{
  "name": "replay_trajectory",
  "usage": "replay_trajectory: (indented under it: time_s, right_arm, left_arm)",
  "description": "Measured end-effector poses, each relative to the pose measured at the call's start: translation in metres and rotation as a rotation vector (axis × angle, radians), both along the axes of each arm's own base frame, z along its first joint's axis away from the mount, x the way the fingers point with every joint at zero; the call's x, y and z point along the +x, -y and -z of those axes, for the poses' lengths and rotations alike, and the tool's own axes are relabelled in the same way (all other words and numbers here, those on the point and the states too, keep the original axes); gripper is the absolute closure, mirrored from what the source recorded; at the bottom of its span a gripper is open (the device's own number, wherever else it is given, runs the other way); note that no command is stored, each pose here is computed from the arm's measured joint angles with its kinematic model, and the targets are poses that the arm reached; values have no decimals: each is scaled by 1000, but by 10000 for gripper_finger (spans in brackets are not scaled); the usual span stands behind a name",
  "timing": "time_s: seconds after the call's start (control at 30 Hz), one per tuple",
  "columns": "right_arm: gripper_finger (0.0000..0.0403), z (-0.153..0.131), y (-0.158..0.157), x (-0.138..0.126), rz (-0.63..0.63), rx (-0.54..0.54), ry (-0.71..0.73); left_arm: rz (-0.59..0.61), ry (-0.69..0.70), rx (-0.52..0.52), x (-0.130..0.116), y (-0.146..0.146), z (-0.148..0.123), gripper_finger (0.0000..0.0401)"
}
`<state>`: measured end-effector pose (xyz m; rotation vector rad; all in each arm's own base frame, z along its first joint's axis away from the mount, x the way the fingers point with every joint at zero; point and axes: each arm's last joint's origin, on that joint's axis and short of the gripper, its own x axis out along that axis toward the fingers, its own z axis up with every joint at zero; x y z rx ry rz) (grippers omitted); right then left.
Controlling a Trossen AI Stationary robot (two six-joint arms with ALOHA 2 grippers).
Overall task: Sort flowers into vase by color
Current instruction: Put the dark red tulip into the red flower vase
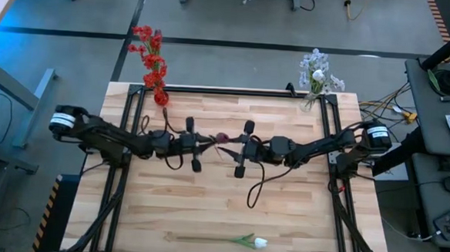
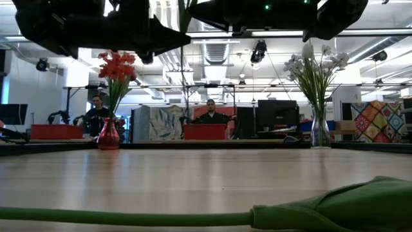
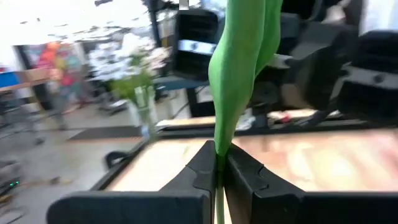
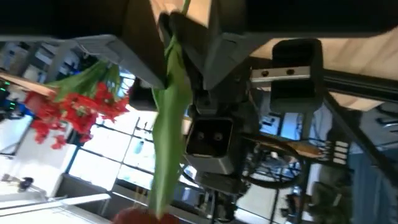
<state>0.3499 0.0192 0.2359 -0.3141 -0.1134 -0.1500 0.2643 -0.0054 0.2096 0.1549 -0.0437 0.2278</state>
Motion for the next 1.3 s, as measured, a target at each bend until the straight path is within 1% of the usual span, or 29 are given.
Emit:
replay_trajectory:
  time_s: [0.17,0.27,0.33,0.43,0.5,0.6,0.7,0.73,0.9,1.0,1.3]
  right_arm:
    - [245,-3,3,-2,94,3,0]
    - [225,-6,4,-4,145,-25,-21]
    - [224,-5,5,-5,171,-30,-44]
    - [246,-4,6,-5,220,-22,-58]
    - [273,-4,6,-6,231,-22,-64]
    - [324,-3,7,-6,232,-26,-73]
    - [376,-2,7,-6,232,-36,-84]
    - [384,-2,7,-6,231,-38,-89]
    - [390,-1,7,-6,231,-39,-95]
    - [390,0,7,-5,231,-41,-103]
    - [390,1,6,-5,224,-47,-118]
  left_arm:
    - [-137,-42,36,-17,-5,-13,400]
    - [-291,-48,46,-31,-9,-21,400]
    - [-415,-28,51,-44,-12,-27,401]
    - [-593,-9,65,-63,-17,-33,401]
    - [-720,-16,74,-76,-20,-34,401]
    - [-852,-16,75,-93,-23,-36,401]
    - [-926,-5,65,-106,-24,-38,401]
    - [-945,0,60,-109,-25,-40,401]
    - [-998,70,25,-126,-27,-47,401]
    - [-1028,112,21,-138,-28,-52,401]
    - [-1118,150,58,-167,-33,-68,401]
